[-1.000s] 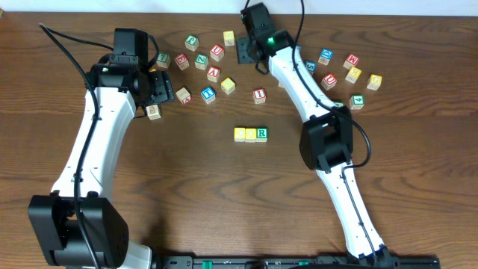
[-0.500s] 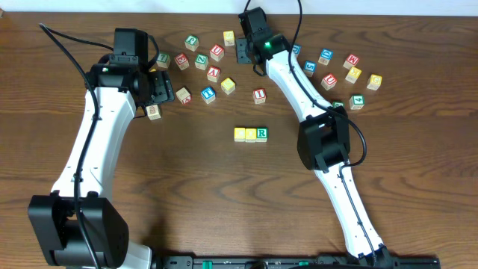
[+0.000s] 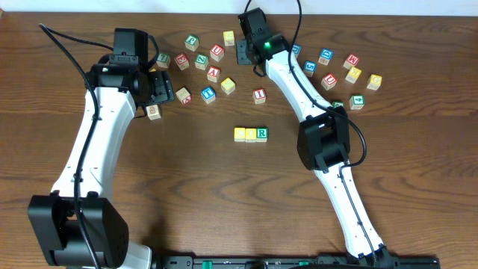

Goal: Spell out CORL

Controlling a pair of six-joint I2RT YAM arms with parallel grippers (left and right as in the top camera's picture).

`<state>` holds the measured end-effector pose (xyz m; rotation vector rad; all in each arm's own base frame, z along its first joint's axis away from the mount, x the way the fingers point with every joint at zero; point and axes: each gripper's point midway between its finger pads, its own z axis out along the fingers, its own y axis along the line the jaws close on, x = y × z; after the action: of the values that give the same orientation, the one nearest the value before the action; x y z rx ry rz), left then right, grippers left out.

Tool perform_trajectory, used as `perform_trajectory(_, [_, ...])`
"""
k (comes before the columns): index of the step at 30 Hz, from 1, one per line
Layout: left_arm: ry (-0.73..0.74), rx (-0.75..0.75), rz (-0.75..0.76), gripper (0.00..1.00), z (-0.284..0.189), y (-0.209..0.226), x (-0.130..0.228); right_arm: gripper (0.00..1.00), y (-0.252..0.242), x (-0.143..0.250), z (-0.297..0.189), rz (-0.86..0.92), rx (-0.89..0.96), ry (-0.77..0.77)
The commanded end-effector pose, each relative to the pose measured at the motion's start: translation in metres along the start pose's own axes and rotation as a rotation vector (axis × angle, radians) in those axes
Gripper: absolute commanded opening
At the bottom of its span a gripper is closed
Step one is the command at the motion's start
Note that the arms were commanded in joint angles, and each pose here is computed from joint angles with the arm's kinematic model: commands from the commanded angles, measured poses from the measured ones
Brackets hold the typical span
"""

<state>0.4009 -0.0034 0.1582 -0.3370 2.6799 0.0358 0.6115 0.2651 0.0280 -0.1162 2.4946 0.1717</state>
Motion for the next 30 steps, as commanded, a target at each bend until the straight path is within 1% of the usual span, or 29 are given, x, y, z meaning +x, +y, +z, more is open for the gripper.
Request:
perform_trajectory(1, [-0.020, -0.012, -0.013, 0.82, -0.004, 0.002, -0.007, 0.25, 0.001, 0.007, 0.000, -0.003, 0.018, 0.020])
perform_trajectory(8, [-0.020, -0.012, -0.013, 0.82, -0.004, 0.002, -0.007, 0.25, 0.002, -0.010, -0.031, -0.042, 0.013, 0.006])
perform_trajectory(14, [-0.020, -0.012, -0.013, 0.82, -0.004, 0.002, -0.007, 0.25, 0.008, -0.029, -0.081, -0.139, -0.021, 0.001])
perform_trajectory(18, [-0.021, -0.012, -0.013, 0.82, -0.004, 0.002, -0.007, 0.24, 0.014, -0.031, -0.124, -0.242, -0.075, 0.033])
perform_trajectory(21, [-0.021, -0.012, -0.013, 0.82, -0.004, 0.002, -0.007, 0.25, 0.015, -0.019, -0.150, -0.314, -0.109, 0.098])
perform_trajectory(24, [-0.021, -0.012, -0.013, 0.82, -0.004, 0.002, -0.007, 0.26, 0.010, 0.007, -0.166, -0.387, -0.133, 0.211])
perform_trajectory(30, [-0.021, -0.012, -0.013, 0.82, -0.004, 0.002, -0.007, 0.25, -0.010, 0.065, -0.174, -0.468, -0.118, 0.463])
